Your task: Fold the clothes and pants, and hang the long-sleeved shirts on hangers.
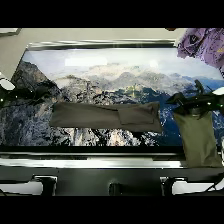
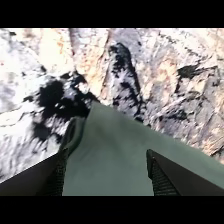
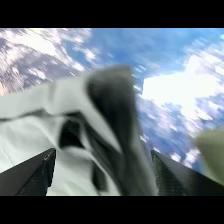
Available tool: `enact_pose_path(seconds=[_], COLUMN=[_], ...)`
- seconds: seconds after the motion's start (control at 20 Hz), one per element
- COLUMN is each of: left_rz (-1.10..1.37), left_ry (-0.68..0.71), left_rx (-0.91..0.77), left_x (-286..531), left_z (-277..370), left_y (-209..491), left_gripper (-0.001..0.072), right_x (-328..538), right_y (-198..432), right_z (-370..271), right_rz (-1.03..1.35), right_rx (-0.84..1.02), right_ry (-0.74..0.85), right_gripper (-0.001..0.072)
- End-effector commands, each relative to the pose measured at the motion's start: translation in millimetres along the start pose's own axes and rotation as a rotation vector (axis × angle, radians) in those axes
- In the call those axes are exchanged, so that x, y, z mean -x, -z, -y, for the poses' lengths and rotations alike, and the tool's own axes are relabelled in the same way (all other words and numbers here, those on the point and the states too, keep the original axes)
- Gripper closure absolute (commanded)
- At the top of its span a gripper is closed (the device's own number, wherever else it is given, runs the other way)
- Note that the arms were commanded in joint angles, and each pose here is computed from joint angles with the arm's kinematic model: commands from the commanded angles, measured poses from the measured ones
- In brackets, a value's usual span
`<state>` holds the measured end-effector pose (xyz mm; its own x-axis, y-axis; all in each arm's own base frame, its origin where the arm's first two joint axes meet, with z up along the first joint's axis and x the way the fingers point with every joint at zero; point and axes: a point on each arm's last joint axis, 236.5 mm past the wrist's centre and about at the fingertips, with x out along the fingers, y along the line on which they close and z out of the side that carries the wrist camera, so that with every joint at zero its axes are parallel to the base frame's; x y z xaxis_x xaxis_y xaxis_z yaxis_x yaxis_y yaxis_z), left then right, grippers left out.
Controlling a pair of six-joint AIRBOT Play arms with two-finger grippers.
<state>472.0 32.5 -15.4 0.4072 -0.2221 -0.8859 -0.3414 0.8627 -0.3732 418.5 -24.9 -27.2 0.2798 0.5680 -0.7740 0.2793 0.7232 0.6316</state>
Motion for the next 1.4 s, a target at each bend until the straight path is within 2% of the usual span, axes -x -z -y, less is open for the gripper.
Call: enact_pose_path(seconds=[0.0, 0.3, 0.6, 0.65, 0.7, 0.75, 0.8, 0.85, 0.9, 0.95, 1.0, 1.05, 1.2, 1.35], left_rz=[-0.045, -0.049, -0.050, -0.050, -0.051, -0.053, -0.057, -0.062, -0.069, -0.081, -0.094, -0.110, -0.157, -0.241], left_ry=[-0.041, -0.042, -0.042, -0.042, -0.041, -0.038, -0.034, -0.023, -0.009, 0.010, 0.028, 0.050, 0.155, 0.289], left_rx=[0.015, 0.052, 0.077, 0.077, 0.078, 0.078, 0.076, 0.073, 0.068, 0.057, 0.041, 0.016, -0.043, -0.071], left_x=[7.2, 7.2, 7.2, 7.2, 7.2, 7.0, 6.6, 5.4, 3.7, 0.7, -3.0, -9.3, -38.1, -75.5], left_z=[-6.7, -6.5, -6.5, -6.5, -6.3, -4.9, -2.6, 3.1, 10.8, 22.4, 35.1, 52.3, 121.9, 206.4], left_y=[7.4, 8.6, 8.8, 8.9, 9.0, 9.7, 11.0, 13.0, 15.7, 20.6, 26.5, 34.7, 67.9, 129.5], left_gripper=[0.0153, 0.0153, 0.0153, 0.0153, 0.0153, 0.0155, 0.0159, 0.0174, 0.0223, 0.0360, 0.0558, 0.0688, 0.0688, 0.0689], right_x=[-6.0, -45.0, -99.3, -106.8, -111.2, -112.0, -108.4, -98.8, -87.2, -72.7, -58.4, -43.9, 2.0, 42.2], right_y=[17.7, 28.2, 56.3, 59.0, 60.3, 59.4, 55.3, 47.6, 42.2, 39.6, 40.9, 41.3, 36.5, 30.0], right_z=[21.3, 24.1, -2.2, -9.3, -16.4, -25.3, -34.2, -42.5, -51.4, -56.2, -60.1, -63.2, -70.6, -74.9], right_rz=[-0.088, -0.142, -0.240, -0.245, -0.246, -0.237, -0.211, -0.169, -0.133, -0.113, -0.114, -0.110, -0.066, -0.008], right_rx=[-0.011, -0.046, 0.021, 0.043, 0.060, 0.076, 0.096, 0.104, 0.102, 0.105, 0.101, 0.105, 0.120, 0.097], right_ry=[-0.072, -0.178, -0.162, -0.157, -0.156, -0.162, -0.162, -0.156, -0.149, -0.115, -0.070, -0.035, 0.085, 0.191], right_gripper=[0.0017, 0.0017, 0.0026, 0.0099, 0.0284, 0.0501, 0.0635, 0.0681, 0.0682, 0.0682, 0.0682, 0.0682, 0.0682, 0.0682])
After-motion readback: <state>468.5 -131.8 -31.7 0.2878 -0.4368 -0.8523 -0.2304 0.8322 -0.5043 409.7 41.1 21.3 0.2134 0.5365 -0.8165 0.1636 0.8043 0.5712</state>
